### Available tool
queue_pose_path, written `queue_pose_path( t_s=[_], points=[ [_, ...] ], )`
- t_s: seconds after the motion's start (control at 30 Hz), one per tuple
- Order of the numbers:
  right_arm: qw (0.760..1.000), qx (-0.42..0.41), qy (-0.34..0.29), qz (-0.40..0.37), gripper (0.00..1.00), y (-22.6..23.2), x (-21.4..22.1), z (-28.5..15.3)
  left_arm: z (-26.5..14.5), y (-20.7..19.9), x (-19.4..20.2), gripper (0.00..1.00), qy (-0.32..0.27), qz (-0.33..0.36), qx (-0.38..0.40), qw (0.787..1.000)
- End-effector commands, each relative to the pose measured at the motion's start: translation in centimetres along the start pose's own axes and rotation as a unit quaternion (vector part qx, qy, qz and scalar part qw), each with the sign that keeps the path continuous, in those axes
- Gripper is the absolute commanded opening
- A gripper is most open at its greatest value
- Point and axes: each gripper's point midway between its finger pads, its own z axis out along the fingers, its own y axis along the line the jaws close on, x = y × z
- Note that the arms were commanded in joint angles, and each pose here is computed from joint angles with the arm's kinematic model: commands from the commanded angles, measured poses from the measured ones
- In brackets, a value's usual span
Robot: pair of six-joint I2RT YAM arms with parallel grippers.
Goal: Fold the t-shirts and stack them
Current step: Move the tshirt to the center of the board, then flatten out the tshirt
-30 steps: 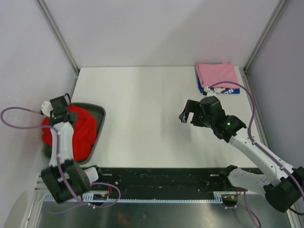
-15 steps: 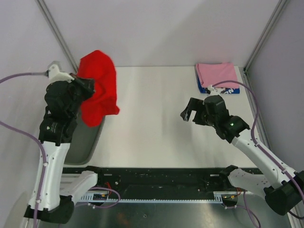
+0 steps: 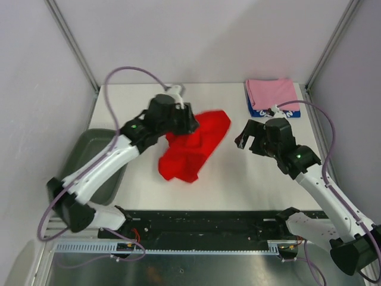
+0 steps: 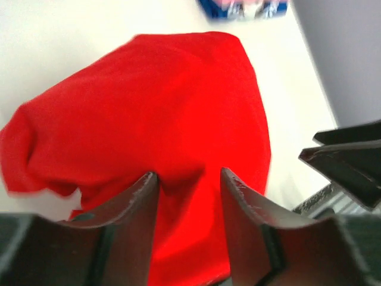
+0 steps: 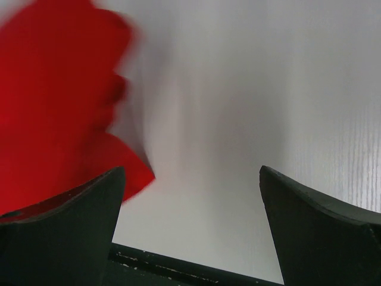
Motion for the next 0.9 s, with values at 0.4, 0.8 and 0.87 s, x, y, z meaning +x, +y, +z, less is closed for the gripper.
queue_pose_path(
  t_s=[0.4, 0.8, 0.87],
  points=[
    [0.996, -0.025, 0.068, -0.057, 0.99, 3.6, 6.5, 2.6, 0.6, 6.2, 6.1, 0.80, 0.045, -0.018, -0.051, 0.998],
    [0.972, -0.124, 0.134, -0.147, 0.79, 13.3, 17.4, 4.6, -2.3, 15.6, 11.7, 0.72, 0.054, -0.134, -0.144, 0.979],
    [0.967, -0.123, 0.145, -0.171, 0.74, 14.3, 19.1, 5.1, -2.8, 16.6, 11.5, 0.72, 0.044, -0.145, -0.153, 0.976]
  ],
)
